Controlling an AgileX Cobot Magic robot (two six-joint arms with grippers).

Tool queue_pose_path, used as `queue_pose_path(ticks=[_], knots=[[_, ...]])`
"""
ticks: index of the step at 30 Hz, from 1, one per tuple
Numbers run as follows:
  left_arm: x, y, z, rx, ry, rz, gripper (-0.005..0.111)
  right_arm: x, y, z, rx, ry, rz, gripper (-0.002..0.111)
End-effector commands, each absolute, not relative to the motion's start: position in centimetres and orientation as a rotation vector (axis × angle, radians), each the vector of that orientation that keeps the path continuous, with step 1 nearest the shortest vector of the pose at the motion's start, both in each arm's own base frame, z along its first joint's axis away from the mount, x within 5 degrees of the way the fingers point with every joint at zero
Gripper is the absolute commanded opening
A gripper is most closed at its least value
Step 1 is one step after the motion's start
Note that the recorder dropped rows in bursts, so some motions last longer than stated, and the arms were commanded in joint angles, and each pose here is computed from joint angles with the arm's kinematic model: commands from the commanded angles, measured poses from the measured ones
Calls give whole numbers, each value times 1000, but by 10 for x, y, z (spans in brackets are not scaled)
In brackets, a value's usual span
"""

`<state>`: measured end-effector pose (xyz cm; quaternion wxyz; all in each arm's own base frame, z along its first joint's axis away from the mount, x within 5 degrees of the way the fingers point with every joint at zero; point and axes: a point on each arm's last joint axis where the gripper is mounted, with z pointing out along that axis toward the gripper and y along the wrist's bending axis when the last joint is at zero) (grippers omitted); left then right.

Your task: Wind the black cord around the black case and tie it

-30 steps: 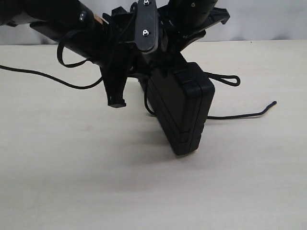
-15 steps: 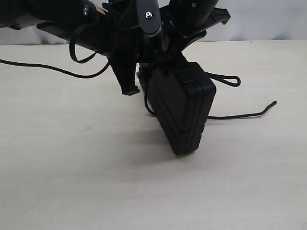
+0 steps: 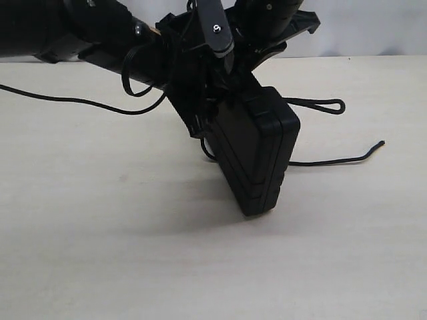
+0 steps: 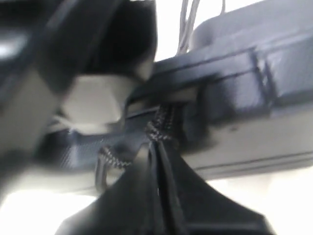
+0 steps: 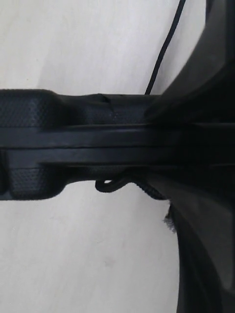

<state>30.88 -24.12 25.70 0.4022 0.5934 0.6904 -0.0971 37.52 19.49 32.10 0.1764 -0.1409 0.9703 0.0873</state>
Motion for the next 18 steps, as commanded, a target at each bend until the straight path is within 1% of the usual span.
queue_pose_path(ticks=[1,7,12,14,18], knots=[[309,-245,260,1442,1732,-300,0,375,196,324,-412,2736,258,31],[308,-245,265,1429,1718,-302,0,375,196,324,-421,2735,257,31],[298,-236,292,1432,1653,-265,0,375,196,324,-421,2735,257,31],[295,-234,297,1448,1640,-261,0,375,196,324,-421,2735,257,31],[291,-233,293,1529,1652,-264,0,375,196,324,-421,2735,257,31]])
